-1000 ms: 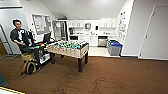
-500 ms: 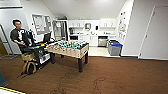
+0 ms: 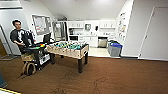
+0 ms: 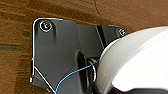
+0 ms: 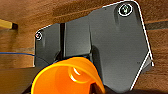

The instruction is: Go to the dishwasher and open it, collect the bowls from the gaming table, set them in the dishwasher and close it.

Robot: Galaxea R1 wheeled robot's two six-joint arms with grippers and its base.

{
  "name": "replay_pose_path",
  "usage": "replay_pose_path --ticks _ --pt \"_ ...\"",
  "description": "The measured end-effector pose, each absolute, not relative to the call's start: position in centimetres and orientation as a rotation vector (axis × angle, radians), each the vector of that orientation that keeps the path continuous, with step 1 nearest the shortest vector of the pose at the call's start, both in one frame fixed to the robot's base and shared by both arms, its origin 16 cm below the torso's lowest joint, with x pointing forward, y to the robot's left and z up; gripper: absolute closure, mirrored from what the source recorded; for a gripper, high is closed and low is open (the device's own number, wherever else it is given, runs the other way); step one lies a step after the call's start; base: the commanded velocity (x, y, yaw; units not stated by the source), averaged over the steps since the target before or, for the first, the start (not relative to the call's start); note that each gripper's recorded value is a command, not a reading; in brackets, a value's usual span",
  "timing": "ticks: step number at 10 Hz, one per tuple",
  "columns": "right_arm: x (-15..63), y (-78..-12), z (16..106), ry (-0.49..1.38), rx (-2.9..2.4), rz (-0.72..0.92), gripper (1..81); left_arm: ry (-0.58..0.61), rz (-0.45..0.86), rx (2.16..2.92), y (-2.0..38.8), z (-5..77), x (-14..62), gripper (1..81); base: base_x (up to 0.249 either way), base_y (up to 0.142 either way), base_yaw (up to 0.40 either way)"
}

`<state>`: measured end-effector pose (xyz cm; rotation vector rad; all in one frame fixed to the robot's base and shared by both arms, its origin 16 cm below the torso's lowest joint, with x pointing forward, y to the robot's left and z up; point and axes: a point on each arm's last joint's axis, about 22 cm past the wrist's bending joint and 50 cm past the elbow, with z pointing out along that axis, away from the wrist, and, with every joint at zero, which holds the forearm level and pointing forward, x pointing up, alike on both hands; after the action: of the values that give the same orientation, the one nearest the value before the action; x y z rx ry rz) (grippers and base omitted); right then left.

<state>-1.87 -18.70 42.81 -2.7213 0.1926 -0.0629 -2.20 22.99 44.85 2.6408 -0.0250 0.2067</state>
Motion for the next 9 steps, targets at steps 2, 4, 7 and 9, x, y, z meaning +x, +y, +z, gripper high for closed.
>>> replay_pose_path --ticks 2,4,7,9 --pt "-1.2 -18.8 42.8 0.190 -2.721 -0.073 81.1 -0.025 0.211 2.638 22.9 44.9 -1.9 81.1 0.113 0.000 0.000" --pt "-0.8 -18.7 42.8 0.190 -2.720 -0.082 81.1 -0.030 0.230 2.636 22.9 44.9 -0.8 81.1 0.114 0.000 0.000" --pt "-1.4 -18.8 42.8 0.191 -2.722 -0.071 81.1 -0.029 0.222 2.637 22.9 44.9 -1.3 81.1 0.129 -0.050 0.000" --pt "-1.3 -18.2 42.9 0.191 -2.714 -0.073 81.1 -0.030 0.220 2.646 23.5 44.9 -1.3 81.1 0.131 -0.089 0.000"
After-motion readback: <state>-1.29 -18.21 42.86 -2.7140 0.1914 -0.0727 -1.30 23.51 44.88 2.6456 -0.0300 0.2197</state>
